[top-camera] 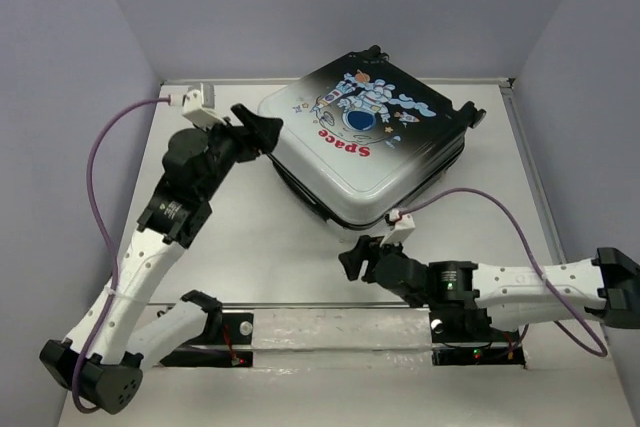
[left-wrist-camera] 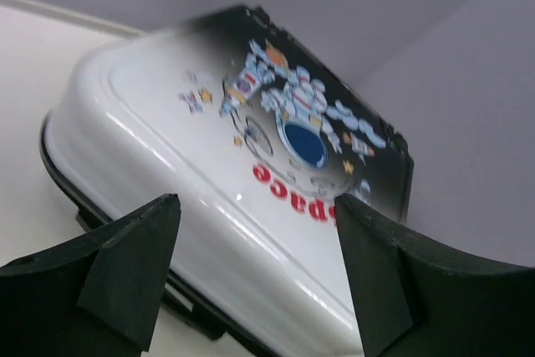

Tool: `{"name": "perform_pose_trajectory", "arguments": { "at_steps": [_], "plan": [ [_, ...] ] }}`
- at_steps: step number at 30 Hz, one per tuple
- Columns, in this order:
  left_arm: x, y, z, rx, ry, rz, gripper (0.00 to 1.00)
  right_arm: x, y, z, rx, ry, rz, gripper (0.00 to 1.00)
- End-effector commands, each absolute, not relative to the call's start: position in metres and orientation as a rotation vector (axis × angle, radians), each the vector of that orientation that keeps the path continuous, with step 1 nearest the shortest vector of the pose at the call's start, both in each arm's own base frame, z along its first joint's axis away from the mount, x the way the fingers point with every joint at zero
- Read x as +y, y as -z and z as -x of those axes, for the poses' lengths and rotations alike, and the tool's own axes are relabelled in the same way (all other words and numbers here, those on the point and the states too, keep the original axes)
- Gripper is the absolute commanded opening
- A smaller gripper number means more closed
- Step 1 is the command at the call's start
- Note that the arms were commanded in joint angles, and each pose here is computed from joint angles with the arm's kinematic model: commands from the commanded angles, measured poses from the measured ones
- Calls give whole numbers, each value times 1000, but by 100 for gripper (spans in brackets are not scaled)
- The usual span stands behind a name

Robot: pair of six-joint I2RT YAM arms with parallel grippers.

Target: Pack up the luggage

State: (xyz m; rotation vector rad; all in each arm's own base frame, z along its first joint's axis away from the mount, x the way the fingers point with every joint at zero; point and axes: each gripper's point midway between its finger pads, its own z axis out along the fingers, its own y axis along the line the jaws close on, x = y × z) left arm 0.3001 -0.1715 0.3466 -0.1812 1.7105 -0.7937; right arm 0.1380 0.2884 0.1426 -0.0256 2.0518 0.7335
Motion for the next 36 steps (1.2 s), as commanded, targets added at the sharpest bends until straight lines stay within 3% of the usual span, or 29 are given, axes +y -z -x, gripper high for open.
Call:
{"name": "perform_pose_trajectory", "arguments": {
  "at_steps": [1, 3, 8, 12, 15, 20, 27, 36],
  "plan": [
    [-158, -367, -346, 1740, 754, 142, 86, 226, -121, -149, 2121, -584, -138, 26],
    [-150, -371, -369, 1752, 745, 161, 86, 206, -125, -170, 2095, -535, -210, 7],
    [-111, -361, -449, 1789, 692, 280, 84, 151, -149, -222, 2014, -401, -340, 7],
    [-105, -337, -498, 1855, 790, 305, 83, 123, -176, -248, 1945, -320, -396, 7],
    [-114, -282, -542, 1970, 855, 323, 78, 111, -171, -272, 1972, -293, -411, 7],
    [-131, -244, -580, 2032, 957, 306, 67, 106, -158, -307, 2002, -361, -438, 7],
    [-169, -179, -593, 2104, 1079, 257, 58, 123, -161, -350, 2015, -411, -368, 7],
    [-169, -131, -525, 1984, 1169, 503, 47, 191, -190, -395, 1950, -671, -71, 7]
  ]
}}
